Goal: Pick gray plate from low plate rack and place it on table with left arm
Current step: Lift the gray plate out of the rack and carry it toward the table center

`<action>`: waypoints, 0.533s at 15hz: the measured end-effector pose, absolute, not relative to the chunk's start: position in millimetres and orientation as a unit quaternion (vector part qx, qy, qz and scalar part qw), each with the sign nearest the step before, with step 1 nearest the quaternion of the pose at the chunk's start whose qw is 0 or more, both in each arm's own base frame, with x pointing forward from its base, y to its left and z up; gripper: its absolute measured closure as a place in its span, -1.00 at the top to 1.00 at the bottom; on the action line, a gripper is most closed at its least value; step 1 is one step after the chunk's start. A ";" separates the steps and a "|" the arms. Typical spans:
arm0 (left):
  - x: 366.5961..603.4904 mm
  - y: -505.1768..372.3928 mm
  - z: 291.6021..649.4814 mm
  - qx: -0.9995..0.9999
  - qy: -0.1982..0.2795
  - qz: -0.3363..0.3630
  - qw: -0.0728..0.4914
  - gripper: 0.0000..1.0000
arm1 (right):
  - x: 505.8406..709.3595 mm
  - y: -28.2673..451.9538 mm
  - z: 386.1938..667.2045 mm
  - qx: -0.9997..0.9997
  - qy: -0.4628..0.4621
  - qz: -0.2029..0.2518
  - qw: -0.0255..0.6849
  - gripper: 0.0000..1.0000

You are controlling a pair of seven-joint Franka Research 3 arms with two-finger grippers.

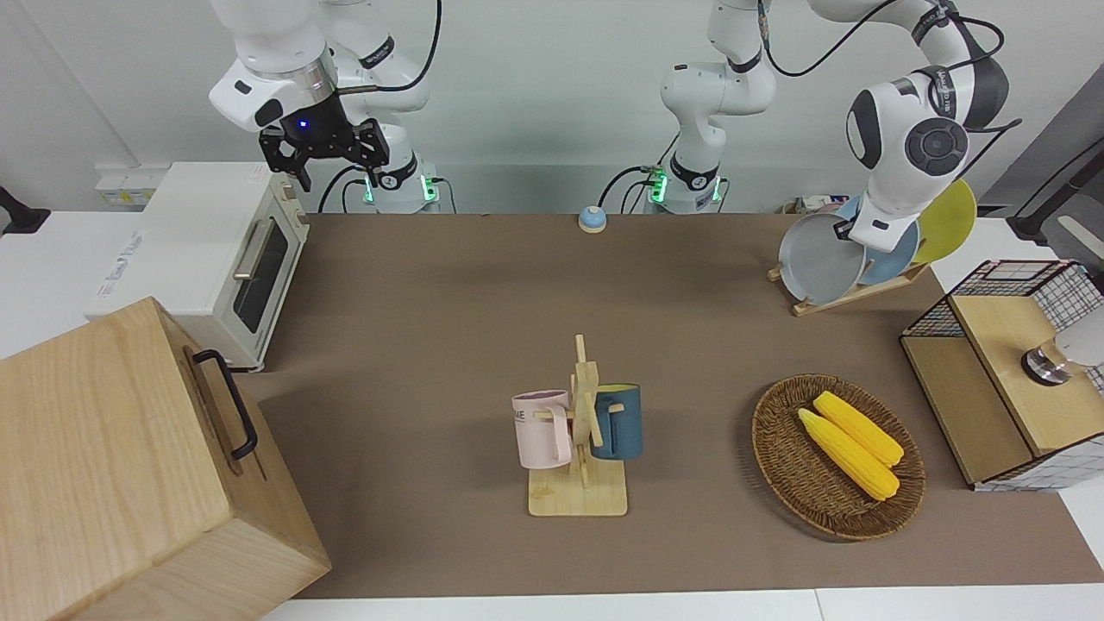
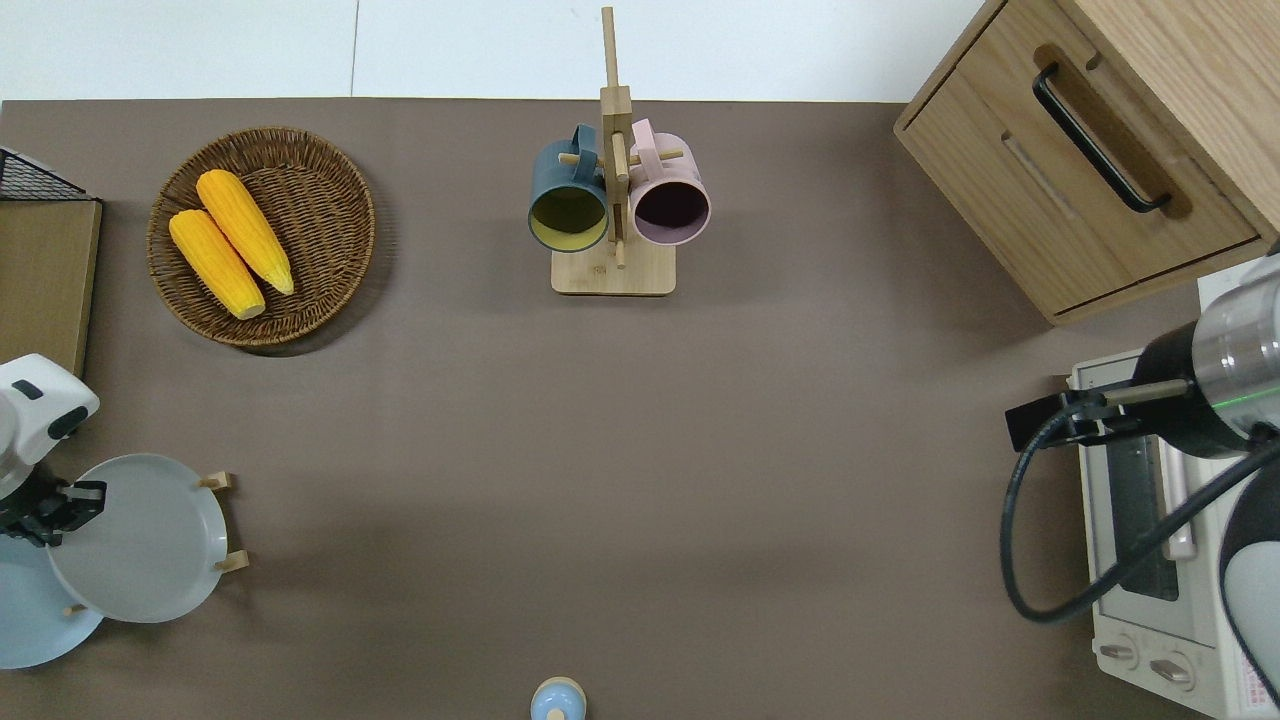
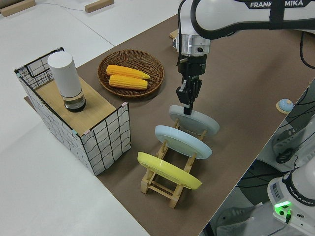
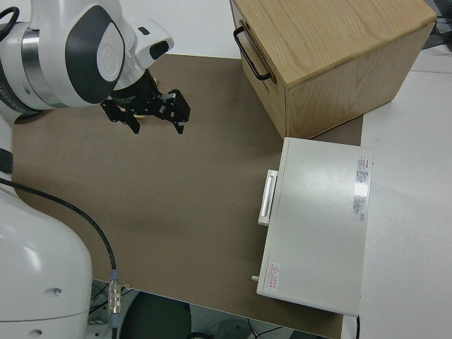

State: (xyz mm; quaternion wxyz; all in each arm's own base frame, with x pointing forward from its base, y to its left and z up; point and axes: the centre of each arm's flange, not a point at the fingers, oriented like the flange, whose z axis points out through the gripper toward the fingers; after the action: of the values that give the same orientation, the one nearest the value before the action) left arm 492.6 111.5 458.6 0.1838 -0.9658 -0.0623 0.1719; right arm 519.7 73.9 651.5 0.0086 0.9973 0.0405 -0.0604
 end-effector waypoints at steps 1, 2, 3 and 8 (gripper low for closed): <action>493.0 111.4 464.8 -0.965 -0.064 0.173 0.186 -0.89 | 519.7 73.9 651.5 0.997 0.041 -0.060 0.009 0.98; 493.4 111.0 475.1 -0.963 -0.066 0.177 0.192 -0.89 | 519.7 73.9 651.5 0.997 0.041 -0.060 0.009 0.98; 494.2 108.8 488.9 -0.960 -0.066 0.179 0.203 -0.89 | 519.7 73.9 651.5 0.997 0.041 -0.060 0.009 0.98; 495.2 77.1 542.3 -0.942 -0.042 0.175 0.283 -0.93 | 519.7 73.9 651.5 0.997 0.041 -0.060 0.009 0.98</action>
State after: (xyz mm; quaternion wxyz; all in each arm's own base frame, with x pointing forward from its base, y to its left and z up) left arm 495.2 77.1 542.3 0.2828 -0.9421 -0.0421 0.1752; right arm 519.7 73.9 651.5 0.0086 0.9973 0.0405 -0.0604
